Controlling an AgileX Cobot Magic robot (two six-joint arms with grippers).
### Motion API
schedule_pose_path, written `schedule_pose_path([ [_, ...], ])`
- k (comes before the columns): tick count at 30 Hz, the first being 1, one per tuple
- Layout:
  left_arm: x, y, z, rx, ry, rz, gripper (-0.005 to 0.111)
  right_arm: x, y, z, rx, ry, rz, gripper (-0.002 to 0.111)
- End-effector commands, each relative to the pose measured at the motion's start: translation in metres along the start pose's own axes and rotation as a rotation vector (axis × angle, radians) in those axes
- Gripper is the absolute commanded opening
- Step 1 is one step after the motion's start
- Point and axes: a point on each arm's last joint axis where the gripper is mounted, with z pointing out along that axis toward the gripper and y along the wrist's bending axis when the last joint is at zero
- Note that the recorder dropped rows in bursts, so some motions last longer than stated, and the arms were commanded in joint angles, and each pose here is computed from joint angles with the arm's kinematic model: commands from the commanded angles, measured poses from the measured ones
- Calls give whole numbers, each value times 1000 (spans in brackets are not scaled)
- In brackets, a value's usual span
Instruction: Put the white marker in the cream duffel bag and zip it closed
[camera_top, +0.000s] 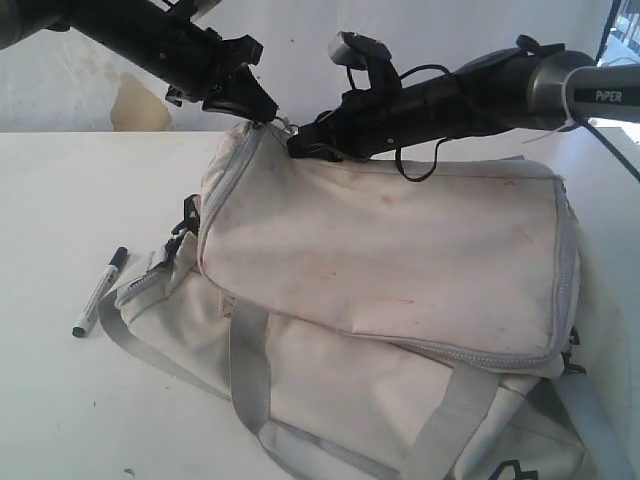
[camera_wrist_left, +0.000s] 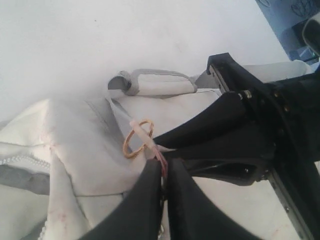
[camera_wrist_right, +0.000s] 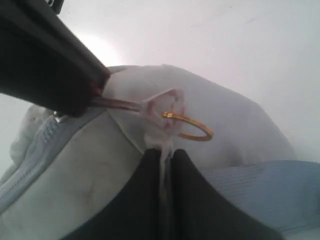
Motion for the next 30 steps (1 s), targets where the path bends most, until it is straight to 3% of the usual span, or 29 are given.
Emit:
schedule_pose_path([
  [1,-4,-9,-11,8,-19,63,0,-1,-3,0,28,-11,-4,0],
  [10,-8,-24,-28,-3,-48,149,0,-3,-24,-13,107,-50,194,0],
  [19,7,-11,-17,-29,26,141,0,-5,-30,-16,151,-72,226,0],
  [27,15,-17,-23,-48,56,244,0,-3,-31,-15,148,-68,236,0],
  [30,11,-16,-23,-63,8,215,10,-3,-30,-15,143,-66,236,0],
])
